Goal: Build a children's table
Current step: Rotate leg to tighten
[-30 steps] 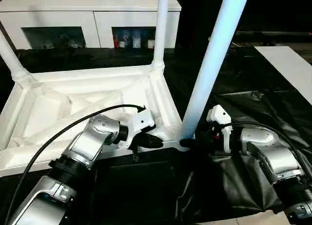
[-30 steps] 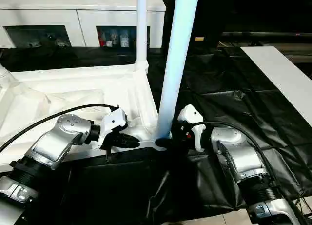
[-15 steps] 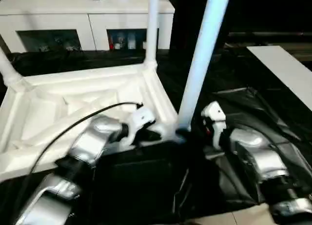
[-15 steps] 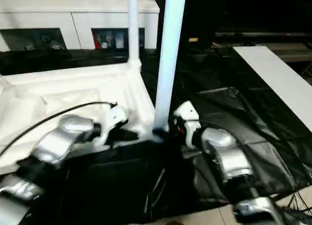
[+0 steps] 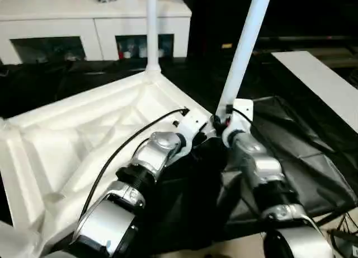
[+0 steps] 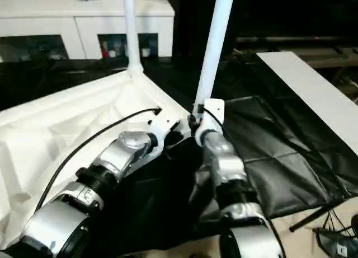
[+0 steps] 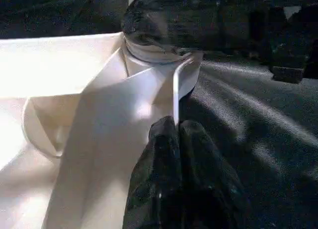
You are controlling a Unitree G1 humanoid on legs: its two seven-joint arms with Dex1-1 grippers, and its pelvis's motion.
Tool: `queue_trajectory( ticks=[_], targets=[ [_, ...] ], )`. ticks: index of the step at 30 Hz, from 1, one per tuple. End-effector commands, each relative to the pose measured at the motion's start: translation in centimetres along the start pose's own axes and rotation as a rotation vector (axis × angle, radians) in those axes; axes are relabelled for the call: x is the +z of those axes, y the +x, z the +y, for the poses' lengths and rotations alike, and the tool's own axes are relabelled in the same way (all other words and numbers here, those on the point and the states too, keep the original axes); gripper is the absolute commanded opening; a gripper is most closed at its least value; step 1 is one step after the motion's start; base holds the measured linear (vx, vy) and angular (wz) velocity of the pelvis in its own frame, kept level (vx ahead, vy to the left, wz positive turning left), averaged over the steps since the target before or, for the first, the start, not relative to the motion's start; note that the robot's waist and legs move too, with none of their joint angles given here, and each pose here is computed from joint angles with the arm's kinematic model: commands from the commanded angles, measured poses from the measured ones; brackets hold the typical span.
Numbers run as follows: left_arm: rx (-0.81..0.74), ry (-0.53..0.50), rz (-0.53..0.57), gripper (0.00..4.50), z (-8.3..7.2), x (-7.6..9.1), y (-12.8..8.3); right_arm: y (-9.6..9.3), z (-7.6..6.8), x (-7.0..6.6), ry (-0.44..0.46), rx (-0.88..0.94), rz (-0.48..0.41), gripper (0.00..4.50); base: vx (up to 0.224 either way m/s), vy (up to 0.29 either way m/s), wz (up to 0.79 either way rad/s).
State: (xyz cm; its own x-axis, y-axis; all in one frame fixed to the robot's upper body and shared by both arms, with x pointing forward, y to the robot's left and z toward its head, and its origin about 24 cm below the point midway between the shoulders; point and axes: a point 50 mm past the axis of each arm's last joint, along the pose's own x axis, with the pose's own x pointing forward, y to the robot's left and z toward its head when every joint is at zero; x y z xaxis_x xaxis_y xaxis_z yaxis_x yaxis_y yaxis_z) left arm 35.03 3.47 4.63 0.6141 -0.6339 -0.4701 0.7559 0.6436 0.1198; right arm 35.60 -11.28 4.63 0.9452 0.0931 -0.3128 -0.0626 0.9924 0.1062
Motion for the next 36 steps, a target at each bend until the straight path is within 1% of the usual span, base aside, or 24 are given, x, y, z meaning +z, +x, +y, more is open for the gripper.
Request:
queue_trajectory(
  ticks=[1, 2, 3, 4, 5, 6, 9, 10, 13, 14, 16, 17, 18, 19, 20, 22, 23, 24, 27, 30, 32, 33, 35, 36],
  targets=[
    [0.005, 0.045, -0.053, 0.0, 0.7, 1.0, -0.2, -0.1, -0.5, -1.2, -0.016, -0.024, 0.049, 2.07, 0.0, 0.0, 0.0],
    [-0.002, 0.054, -0.054, 0.0, 0.8, 1.0, -0.3, -0.2, -0.7, -0.6, -0.02, -0.009, 0.013, 2.07, 0.0, 0.0, 0.0],
    [-0.004, 0.058, -0.054, 0.0, 0.8, 1.0, -0.3, -0.2, -0.7, -0.4, -0.02, -0.002, 0.001, 2.4, 0.0, 0.0, 0.0],
    [-0.01, 0.067, -0.061, 0.0, 0.9, 0.9, -0.3, -0.5, -1.0, 0.4, -0.035, 0.018, -0.055, 2.74, 0.0, 0.0, 0.0],
    [-0.01, 0.067, -0.061, 0.0, 0.9, 0.9, -0.3, -0.5, -1.0, 0.4, -0.035, 0.018, -0.055, 2.74, 0.0, 0.0, 0.0],
    [-0.016, 0.082, -0.07, 0.0, 1.1, 0.8, -0.4, -1.1, -1.5, 1.4, -0.068, 0.033, -0.122, 2.75, 0.0, 0.0, 0.0],
    [-0.018, 0.079, -0.073, 0.0, 1.3, 0.6, -0.5, -2.0, -1.9, 1.8, -0.125, 0.09, -0.161, 3.13, 0.0, 0.0, 0.0],
    [-0.019, 0.08, -0.073, 0.0, 1.3, 0.6, -0.5, -2.1, -1.9, 1.8, -0.126, 0.092, -0.16, 3.13, 0.0, 0.0, 0.0],
    [-0.032, 0.105, -0.076, 0.0, 1.6, 0.4, -0.7, -4.3, -2.8, 1.0, -0.206, 0.299, -0.121, 3.13, 0.0, 0.0, 0.0],
    [-0.032, 0.111, -0.077, 0.0, 1.8, 0.3, -0.8, -5.3, -3.4, 0.5, -0.23, 0.355, -0.108, 3.13, 0.0, 0.0, 0.0],
    [-0.059, 0.137, -0.099, 0.0, 1.7, 0.4, -0.9, -6.0, -4.3, -0.1, -0.245, 0.362, -0.099, 3.13, 0.0, 0.0, 0.0],
    [-0.059, 0.137, -0.099, 0.0, 1.7, 0.4, -0.9, -6.0, -4.3, -0.1, -0.245, 0.362, -0.099, 3.13, 0.0, 0.0, 0.0],
    [-0.144, 0.188, -0.18, 0.0, 1.0, 1.1, -1.0, -6.3, -5.2, -0.5, -0.249, 0.318, -0.091, 3.13, 0.0, 0.0, 0.0],
    [-0.185, 0.201, -0.227, 0.0, 0.5, 1.6, -1.0, -6.3, -5.4, -0.6, -0.242, 0.305, -0.089, 3.13, 0.0, 0.0, 0.0],
    [-0.198, 0.198, -0.27, 0.0, 0.2, 2.1, -1.0, -6.3, -5.4, -0.7, -0.232, 0.301, -0.088, 3.13, 0.0, 0.0, 0.0],
    [-0.17, 0.189, -0.296, 0.0, 0.2, 2.5, -1.0, -6.4, -5.3, -0.6, -0.227, 0.304, -0.089, 3.13, 0.0, 0.0, 0.0],
    [-0.155, 0.14, -0.341, 0.27, 0.3, 3.2, -1.0, -6.4, -4.6, -0.3, -0.224, 0.32, -0.095, 3.19, 0.0, 0.0, 0.0],
    [-0.154, 0.133, -0.342, 0.43, 0.5, 3.3, -1.1, -6.4, -4.2, -0.2, -0.23, 0.337, -0.099, 3.21, 0.0, 0.0, 0.0],
    [-0.133, 0.099, -0.351, 0.49, 0.9, 3.3, -1.3, -6.3, -3.8, 0.0, -0.23, 0.354, -0.104, 3.21, 0.0, 0.0, 0.0],
    [-0.116, 0.065, -0.381, 0.84, 1.7, 3.3, -2.0, -6.3, -2.8, -0.1, -0.233, 0.415, -0.101, 3.21, 0.0, 0.0, 0.0],
    [-0.119, 0.063, -0.391, 0.89, 2.0, 3.3, -2.4, -6.4, -2.5, -0.2, -0.234, 0.441, -0.098, 3.21, 0.0, 0.0, 0.0],
    [-0.128, 0.042, -0.392, 0.89, 2.4, 3.0, -3.1, -6.5, -2.1, -0.3, -0.239, 0.479, -0.091, 3.21, 0.0, 0.0, 0.0],
    [-0.141, 0.048, -0.381, 1.25, 2.6, 2.7, -3.7, -6.5, -1.9, -0.3, -0.244, 0.5, -0.086, 3.21, 0.0, 0.0, 0.0],
    [-0.169, 0.04, -0.357, 1.31, 2.9, 2.1, -5.0, -6.5, -1.6, -0.4, -0.25, 0.525, -0.082, 3.21, 0.0, 0.0, 0.0]
  ],
)
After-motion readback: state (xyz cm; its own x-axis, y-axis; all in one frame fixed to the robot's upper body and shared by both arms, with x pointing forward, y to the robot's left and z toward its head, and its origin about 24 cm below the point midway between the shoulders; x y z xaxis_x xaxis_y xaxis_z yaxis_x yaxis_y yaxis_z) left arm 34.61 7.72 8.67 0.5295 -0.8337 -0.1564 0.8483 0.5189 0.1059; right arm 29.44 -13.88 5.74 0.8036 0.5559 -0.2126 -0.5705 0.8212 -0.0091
